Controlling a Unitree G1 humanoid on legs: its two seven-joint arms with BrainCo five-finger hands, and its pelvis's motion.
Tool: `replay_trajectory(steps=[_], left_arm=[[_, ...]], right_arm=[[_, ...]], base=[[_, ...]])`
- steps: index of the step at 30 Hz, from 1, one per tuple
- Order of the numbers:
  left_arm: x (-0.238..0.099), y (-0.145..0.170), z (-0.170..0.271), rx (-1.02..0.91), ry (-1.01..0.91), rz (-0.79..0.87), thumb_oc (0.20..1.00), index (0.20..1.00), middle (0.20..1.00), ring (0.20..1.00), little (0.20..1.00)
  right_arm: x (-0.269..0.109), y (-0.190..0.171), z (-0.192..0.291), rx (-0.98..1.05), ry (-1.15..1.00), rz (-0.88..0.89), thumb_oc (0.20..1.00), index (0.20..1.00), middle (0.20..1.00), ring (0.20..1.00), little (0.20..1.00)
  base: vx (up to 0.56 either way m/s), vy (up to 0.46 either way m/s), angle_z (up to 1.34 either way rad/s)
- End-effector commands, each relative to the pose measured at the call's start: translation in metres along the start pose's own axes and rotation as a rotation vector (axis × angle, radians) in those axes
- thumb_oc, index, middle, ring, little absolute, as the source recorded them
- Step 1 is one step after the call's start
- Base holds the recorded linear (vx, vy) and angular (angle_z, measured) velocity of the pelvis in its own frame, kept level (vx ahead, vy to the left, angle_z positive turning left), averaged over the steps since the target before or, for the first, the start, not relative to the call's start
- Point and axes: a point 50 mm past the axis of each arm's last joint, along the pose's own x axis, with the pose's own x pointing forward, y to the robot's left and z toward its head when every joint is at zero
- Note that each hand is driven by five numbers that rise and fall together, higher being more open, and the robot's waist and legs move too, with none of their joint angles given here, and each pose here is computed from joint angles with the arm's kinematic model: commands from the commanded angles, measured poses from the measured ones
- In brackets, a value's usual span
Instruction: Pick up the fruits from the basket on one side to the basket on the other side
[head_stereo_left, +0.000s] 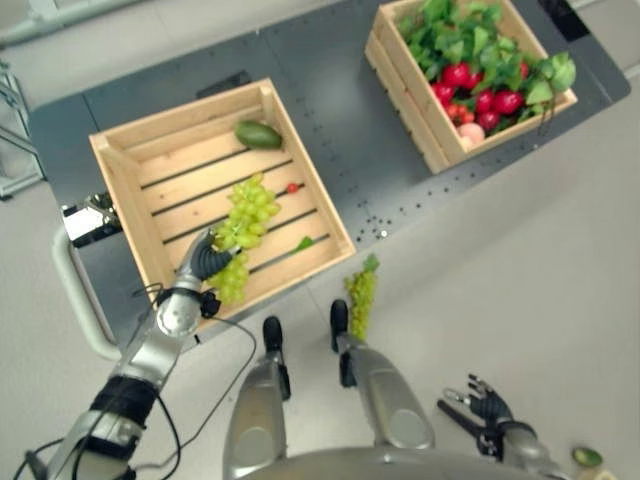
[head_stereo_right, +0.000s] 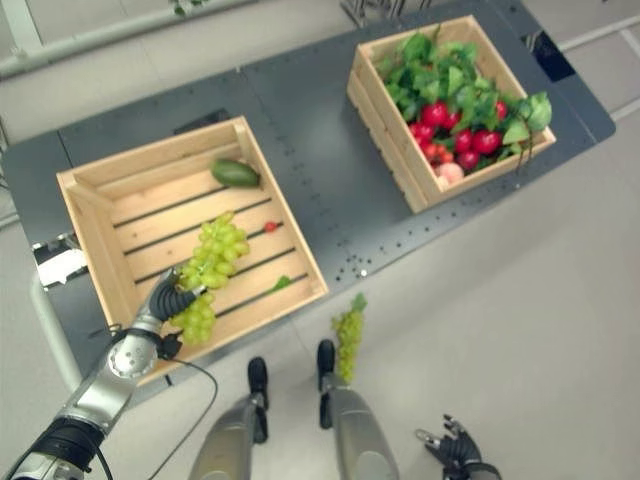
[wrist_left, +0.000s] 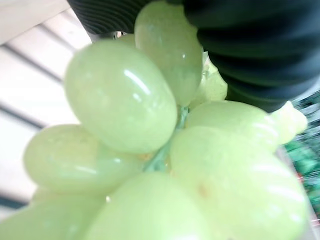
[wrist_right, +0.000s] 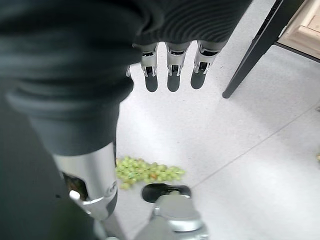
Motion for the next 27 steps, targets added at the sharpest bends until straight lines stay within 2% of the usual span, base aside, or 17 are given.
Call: replay_trajectory(steps=[1,11,17,18,20,21,22,23,27], left_arm=[[-0.001,0.017,0.033,-0.110,-0.186,0.083,0.200,0.200,0.200,0.200,0.200],[-0.007,0.003,0.049,-0.202,-0.242,0.007,0.200,0.200,0.200,0.200,0.200],[-0.018,-0.001,0.051,-0.258,-0.250,-0.059,0.200,0.200,0.200,0.200,0.200],[-0.020,-0.004,0.051,-0.284,-0.252,-0.081,0.200,0.200,0.200,0.200,0.200],[-0.021,-0.004,0.052,-0.292,-0.252,-0.092,0.200,0.200,0.200,0.200,0.200],[-0.021,-0.006,0.052,-0.291,-0.253,-0.107,0.200,0.200,0.200,0.200,0.200],[-0.020,-0.006,0.052,-0.292,-0.254,-0.108,0.200,0.200,0.200,0.200,0.200],[-0.017,-0.006,0.056,-0.290,-0.272,-0.113,0.200,0.200,0.200,0.200,0.200],[-0.012,-0.001,0.065,-0.312,-0.318,-0.127,0.200,0.200,0.200,0.200,0.200]], right_arm=[[-0.010,-0.020,-0.018,-0.032,0.054,-0.053,1.000,1.000,1.000,1.000,1.000],[-0.008,-0.018,-0.011,-0.031,0.033,-0.056,1.000,1.000,1.000,1.000,1.000],[-0.006,-0.024,0.040,-0.067,-0.182,-0.019,1.000,1.000,1.000,1.000,1.000],[-0.010,-0.031,0.066,-0.070,-0.294,-0.022,1.000,1.000,1.000,1.000,1.000],[-0.014,-0.035,0.077,-0.087,-0.344,-0.020,1.000,1.000,1.000,1.000,1.000],[-0.022,-0.044,0.107,-0.119,-0.465,-0.029,1.000,1.000,1.000,1.000,1.000],[-0.023,-0.045,0.107,-0.119,-0.464,-0.032,1.000,1.000,1.000,1.000,1.000],[-0.033,-0.051,0.131,-0.107,-0.571,-0.034,1.000,1.000,1.000,1.000,1.000],[-0.048,-0.061,0.170,-0.091,-0.720,-0.016,1.000,1.000,1.000,1.000,1.000]], base=[[0.10,-0.020,-0.10],[0.07,-0.044,-0.01],[-0.04,-0.082,0.28],[-0.16,-0.100,0.41],[-0.14,-0.072,0.47],[-0.13,-0.047,0.37],[-0.25,-0.064,0.42],[-0.27,-0.019,0.57],[-0.26,-0.013,0.89]])
